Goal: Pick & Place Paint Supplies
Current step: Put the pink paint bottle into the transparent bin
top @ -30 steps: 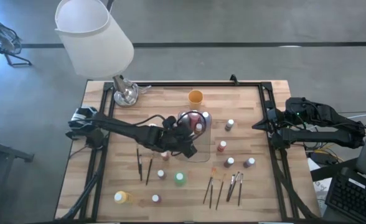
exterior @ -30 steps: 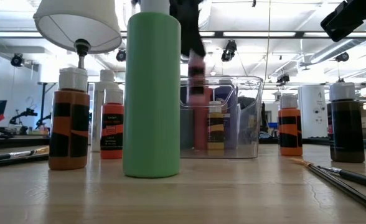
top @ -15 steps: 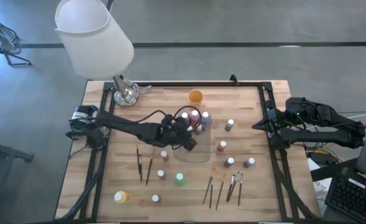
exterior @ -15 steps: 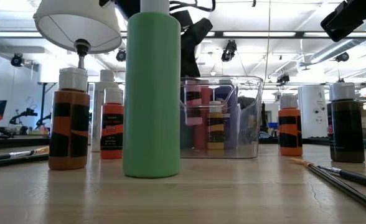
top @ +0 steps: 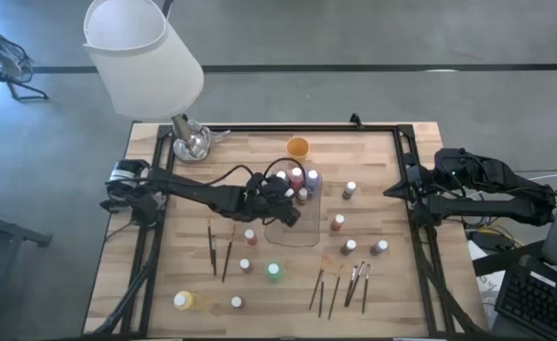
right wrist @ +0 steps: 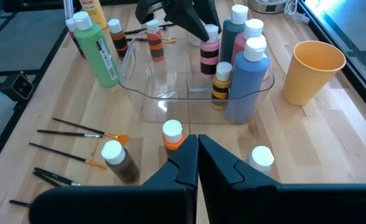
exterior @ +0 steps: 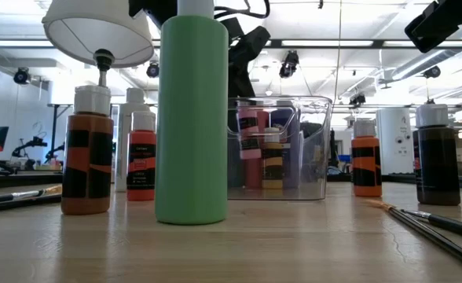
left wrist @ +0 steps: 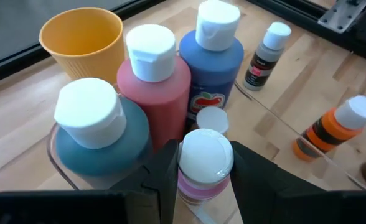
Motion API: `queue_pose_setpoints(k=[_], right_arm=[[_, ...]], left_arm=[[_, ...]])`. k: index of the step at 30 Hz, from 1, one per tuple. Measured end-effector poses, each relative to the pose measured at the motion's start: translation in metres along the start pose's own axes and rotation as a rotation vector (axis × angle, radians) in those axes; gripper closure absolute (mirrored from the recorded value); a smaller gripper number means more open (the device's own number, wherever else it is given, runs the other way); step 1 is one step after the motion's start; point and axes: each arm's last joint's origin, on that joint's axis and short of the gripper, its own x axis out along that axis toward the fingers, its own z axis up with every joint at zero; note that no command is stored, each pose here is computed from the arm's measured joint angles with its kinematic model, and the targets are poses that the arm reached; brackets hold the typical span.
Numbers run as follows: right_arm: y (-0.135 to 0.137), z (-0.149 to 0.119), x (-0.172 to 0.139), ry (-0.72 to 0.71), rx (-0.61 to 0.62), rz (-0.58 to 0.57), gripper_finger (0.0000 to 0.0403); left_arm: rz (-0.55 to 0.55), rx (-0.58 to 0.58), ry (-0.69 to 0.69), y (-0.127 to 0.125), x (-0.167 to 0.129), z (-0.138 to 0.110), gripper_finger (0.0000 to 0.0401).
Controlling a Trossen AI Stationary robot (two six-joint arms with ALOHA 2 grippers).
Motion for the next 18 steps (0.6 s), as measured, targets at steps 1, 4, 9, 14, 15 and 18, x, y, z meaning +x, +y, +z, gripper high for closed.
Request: queue_pose_setpoints(k=[1,4,9,14,15,18], right_arm=[[0.000,0.000,0.000,0.000,0.000,0.000,0.0394],[0.000,0.000,0.000,0.000,0.000,0.000,0.0394],[0.000,0.000,0.000,0.000,0.000,0.000,0.0394],[0.000,0.000,0.000,0.000,0.000,0.000,0.0394],[0.000,0.000,0.000,0.000,0.000,0.000,0.0394],[0.000,0.000,0.000,0.000,0.000,0.000,0.0394]], left_arm=[[0.001,-0.002,0.000,0.000,0.001,0.000,0.0273],[0.007,0.001,0.008,0.000,0.004,-0.003,0.0273],[0.011,0.000,0.009,-0.003,0.013,-0.010,0.0273],[0.036,-0.003,0.006,-0.004,0.022,-0.015,0.0273],[0.048,0.000,0.006,-0.004,0.024,-0.017,0.0273],[0.074,0.007,0.002,-0.003,0.028,-0.021,0.0273]])
